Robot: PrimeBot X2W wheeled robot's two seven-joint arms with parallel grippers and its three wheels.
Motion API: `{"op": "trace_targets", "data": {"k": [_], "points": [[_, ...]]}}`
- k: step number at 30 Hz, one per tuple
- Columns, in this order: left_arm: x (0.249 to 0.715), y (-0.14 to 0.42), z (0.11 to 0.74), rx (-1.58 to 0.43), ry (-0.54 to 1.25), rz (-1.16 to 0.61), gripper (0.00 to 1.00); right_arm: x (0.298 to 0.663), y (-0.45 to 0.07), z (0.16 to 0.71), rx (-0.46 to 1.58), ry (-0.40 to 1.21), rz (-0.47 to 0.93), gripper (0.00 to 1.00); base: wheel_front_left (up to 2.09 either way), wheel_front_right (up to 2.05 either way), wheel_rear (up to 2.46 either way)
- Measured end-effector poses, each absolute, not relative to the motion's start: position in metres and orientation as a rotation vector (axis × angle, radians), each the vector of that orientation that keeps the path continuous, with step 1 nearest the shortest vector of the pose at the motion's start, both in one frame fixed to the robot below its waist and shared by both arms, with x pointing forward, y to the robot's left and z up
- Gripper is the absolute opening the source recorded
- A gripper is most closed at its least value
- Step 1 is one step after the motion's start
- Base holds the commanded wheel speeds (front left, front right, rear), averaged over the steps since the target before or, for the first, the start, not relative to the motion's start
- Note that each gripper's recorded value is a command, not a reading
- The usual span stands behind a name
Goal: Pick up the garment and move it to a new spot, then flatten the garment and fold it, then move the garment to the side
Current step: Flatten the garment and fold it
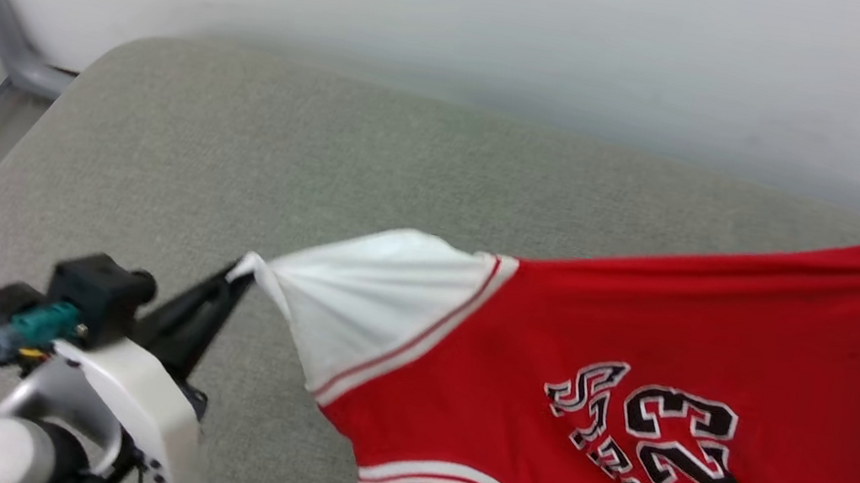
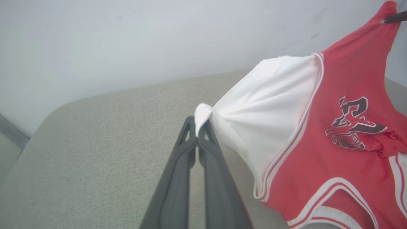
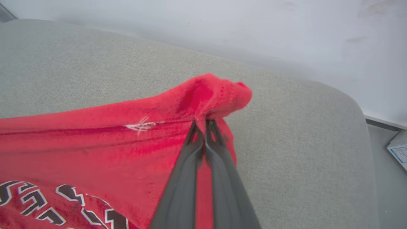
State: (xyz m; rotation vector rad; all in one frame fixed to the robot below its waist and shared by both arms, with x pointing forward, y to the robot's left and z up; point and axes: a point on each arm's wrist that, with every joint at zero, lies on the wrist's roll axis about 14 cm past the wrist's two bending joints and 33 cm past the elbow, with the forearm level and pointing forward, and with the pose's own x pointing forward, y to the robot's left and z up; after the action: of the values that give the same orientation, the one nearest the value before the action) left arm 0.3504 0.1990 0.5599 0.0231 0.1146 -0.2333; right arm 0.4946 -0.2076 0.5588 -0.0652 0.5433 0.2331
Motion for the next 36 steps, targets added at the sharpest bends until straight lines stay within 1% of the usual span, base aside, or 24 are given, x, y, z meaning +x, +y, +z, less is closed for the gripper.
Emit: {"op": "trace_targets", "data": {"k": [6, 9, 12, 16, 24, 31, 36], "points": [[0.358, 0.212, 0.630, 0.102, -0.074, -0.193, 0.00, 0.479, -0.214, 0.616, -0.022, 0.333, 0.238, 0.00, 0.00, 0.00, 0.00], [0.360, 0.212, 0.667, 0.117, -0.190, -0.178, 0.00, 0.469, -0.213, 0.639, 0.004, 0.252, 0.246, 0.00, 0.00, 0.00, 0.00], [0.360, 0.214, 0.700, 0.129, -0.298, -0.159, 0.00, 0.460, -0.212, 0.662, -0.010, 0.170, 0.249, 0.00, 0.00, 0.00, 0.00], [0.358, 0.217, 0.737, 0.154, -0.429, -0.130, 0.00, 0.449, -0.215, 0.684, 0.023, 0.084, 0.236, 0.00, 0.00, 0.00, 0.00], [0.347, 0.217, 0.792, 0.169, -0.620, -0.103, 0.00, 0.435, -0.220, 0.716, 0.040, -0.053, 0.213, 0.00, 0.00, 0.00, 0.00], [0.351, 0.221, 0.828, 0.201, -0.737, -0.088, 0.00, 0.441, -0.227, 0.746, 0.036, -0.168, 0.179, 0.00, 0.00, 0.00, 0.00], [0.378, 0.226, 0.838, 0.243, -0.737, -0.098, 0.00, 0.463, -0.229, 0.758, 0.028, -0.212, 0.162, 0.00, 0.00, 0.00, 0.00]]}}
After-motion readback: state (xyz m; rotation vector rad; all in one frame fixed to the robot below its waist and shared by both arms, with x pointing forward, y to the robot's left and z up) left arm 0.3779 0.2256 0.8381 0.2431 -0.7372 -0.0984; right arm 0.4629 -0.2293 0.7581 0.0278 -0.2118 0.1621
